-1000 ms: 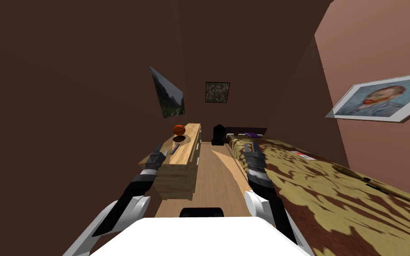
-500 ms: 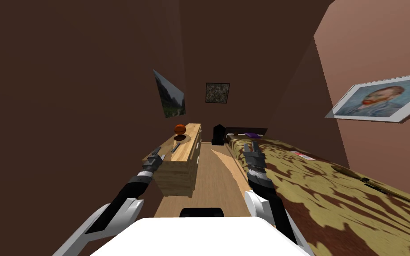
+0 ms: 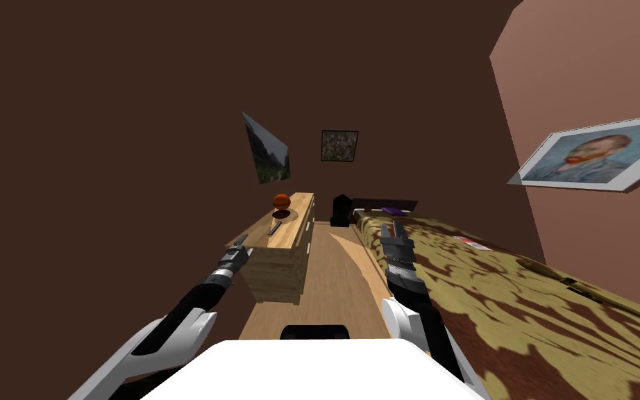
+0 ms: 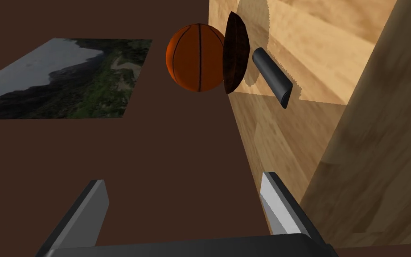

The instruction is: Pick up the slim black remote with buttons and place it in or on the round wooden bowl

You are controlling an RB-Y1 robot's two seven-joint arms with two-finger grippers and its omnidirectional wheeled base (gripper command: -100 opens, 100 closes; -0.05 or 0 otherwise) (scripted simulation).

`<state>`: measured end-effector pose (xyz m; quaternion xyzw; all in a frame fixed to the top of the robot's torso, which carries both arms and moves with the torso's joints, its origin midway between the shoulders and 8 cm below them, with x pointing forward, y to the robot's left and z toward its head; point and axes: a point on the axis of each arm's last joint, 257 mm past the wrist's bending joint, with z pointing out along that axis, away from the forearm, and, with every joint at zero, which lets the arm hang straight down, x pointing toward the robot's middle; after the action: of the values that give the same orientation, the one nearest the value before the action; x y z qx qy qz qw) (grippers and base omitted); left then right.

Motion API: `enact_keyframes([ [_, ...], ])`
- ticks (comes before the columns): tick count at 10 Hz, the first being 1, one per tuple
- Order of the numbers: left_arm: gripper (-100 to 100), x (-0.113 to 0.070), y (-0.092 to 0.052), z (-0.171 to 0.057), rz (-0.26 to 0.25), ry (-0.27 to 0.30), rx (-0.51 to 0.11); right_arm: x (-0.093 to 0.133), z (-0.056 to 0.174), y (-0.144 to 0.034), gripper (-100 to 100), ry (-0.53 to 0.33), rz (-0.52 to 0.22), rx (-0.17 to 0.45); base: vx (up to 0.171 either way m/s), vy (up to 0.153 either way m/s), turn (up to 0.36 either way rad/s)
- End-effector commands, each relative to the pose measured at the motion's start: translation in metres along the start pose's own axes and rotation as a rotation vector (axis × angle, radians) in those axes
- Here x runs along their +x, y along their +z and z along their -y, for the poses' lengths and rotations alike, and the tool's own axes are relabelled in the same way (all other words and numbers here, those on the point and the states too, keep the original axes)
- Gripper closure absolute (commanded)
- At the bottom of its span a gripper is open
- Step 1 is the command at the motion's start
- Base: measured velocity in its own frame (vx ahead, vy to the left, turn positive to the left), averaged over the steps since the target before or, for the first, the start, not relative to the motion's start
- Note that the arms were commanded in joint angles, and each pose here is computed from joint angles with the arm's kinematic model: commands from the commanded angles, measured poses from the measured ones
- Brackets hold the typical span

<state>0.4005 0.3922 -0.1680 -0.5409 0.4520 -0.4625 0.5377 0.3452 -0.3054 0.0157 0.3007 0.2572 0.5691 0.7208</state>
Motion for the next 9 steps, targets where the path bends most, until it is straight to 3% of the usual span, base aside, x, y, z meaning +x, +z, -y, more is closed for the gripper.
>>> enact_keyframes([
  [1, -100, -0.004, 0.0, -0.01, 0.012, -0.002, -0.035, 0.0, 0.0, 0.0, 0, 0.0, 0.0, 0.0, -0.014, -0.018, -0.001],
  [4, -100, -0.041, -0.001, -0.036, 0.068, -0.044, -0.143, 0.0, 0.0, 0.0, 0, 0.0, 0.0, 0.0, -0.021, -0.035, 0.015],
  [6, -100, -0.045, -0.003, -0.047, 0.084, -0.044, -0.187, 0.0, 0.0, 0.0, 0, 0.0, 0.0, 0.0, -0.012, -0.032, 0.006],
  [7, -100, -0.064, -0.005, -0.057, 0.115, -0.069, -0.231, 0.0, 0.0, 0.0, 0, 0.0, 0.0, 0.0, 0.0, -0.034, 0.005],
  [8, -100, -0.066, -0.007, -0.064, 0.126, -0.069, -0.258, 0.0, 0.0, 0.0, 0, 0.0, 0.0, 0.0, 0.002, -0.035, 0.01],
  [9, -100, -0.086, -0.009, -0.072, 0.16, -0.097, -0.297, 0.0, 0.0, 0.0, 0, 0.0, 0.0, 0.0, 0.012, -0.046, 0.002],
])
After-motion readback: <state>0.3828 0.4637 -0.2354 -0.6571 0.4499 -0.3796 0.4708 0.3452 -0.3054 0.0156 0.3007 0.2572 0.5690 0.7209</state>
